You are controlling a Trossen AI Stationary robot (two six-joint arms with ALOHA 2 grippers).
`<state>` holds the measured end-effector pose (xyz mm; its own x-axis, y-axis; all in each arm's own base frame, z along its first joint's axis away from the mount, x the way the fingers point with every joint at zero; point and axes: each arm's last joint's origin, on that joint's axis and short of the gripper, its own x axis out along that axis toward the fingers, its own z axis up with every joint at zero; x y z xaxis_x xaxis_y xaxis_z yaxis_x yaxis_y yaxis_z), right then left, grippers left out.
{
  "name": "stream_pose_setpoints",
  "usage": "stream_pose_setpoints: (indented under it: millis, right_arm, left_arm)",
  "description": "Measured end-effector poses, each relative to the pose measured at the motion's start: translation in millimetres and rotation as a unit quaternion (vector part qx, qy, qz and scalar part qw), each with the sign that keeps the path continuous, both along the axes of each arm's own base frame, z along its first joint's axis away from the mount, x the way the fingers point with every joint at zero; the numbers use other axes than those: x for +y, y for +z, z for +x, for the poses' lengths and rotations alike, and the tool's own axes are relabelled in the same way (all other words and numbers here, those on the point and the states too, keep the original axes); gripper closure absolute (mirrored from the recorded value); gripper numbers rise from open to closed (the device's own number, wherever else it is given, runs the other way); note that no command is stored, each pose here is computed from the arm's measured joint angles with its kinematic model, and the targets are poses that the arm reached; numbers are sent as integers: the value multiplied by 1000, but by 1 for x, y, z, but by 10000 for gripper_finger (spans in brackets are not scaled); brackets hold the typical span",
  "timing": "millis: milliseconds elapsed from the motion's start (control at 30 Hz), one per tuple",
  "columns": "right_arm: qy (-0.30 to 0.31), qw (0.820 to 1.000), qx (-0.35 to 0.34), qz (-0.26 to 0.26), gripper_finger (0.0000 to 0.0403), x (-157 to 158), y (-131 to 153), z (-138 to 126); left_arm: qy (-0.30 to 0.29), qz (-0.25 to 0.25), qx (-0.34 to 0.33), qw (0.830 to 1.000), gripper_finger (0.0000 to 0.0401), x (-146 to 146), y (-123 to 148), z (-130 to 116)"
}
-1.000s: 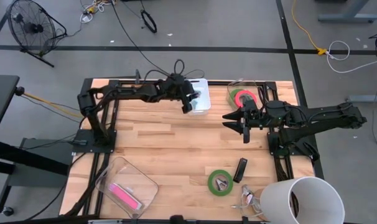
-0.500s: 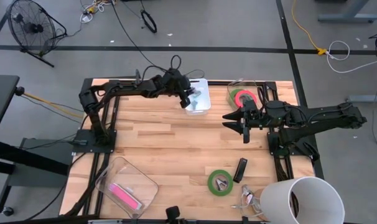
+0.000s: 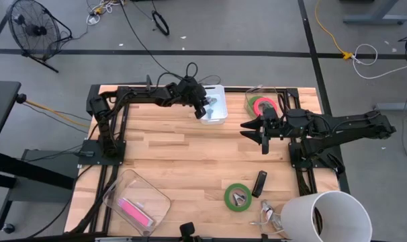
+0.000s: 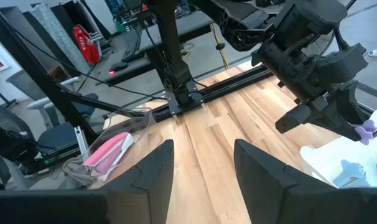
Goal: Pick and place Stapler, Stapler remover, tape
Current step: Put the purple staple remover into the white bin, then put the green tape into the top transparent bin
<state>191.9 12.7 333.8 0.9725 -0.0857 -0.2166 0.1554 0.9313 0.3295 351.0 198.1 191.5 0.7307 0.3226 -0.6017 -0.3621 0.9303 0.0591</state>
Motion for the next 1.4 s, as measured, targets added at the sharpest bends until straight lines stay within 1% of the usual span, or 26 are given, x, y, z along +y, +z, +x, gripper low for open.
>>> stream_pose_setpoints:
  millis: [200,300,400,633,733,833,933,1033,1100,1400]
  right_arm:
    - [0,1000,0,0,237,0,0,0]
    - [1,1000,0,0,237,0,0,0]
    - [2,1000,0,1,237,0,0,0]
    - [2,1000,0,1,237,0,0,0]
    - [2,1000,0,1,237,0,0,0]
    - [2,1000,0,1,237,0,0,0]
    - [2,1000,0,1,237,0,0,0]
    - [2,1000,3,0,237,0,0,0]
    - [2,1000,3,0,237,0,-1,0]
    - [2,1000,13,-1,237,0,-2,-1]
  left_arm:
    - [5,-8,-3,1000,293,-1,0,1]
    - [8,-5,-2,1000,279,-1,0,0]
    - [12,-3,-1,1000,253,0,0,0]
    - [12,-3,-1,1000,173,0,0,0]
    - [14,-4,-1,1000,144,0,0,0]
    - [21,-12,-5,1000,125,0,0,0]
    - [21,-24,-15,999,117,-1,4,0]
    - [14,-35,-35,999,119,-5,14,-1]
    - [7,-32,-47,998,121,-9,24,-3]
    - [-39,0,-109,993,126,-44,77,-7]
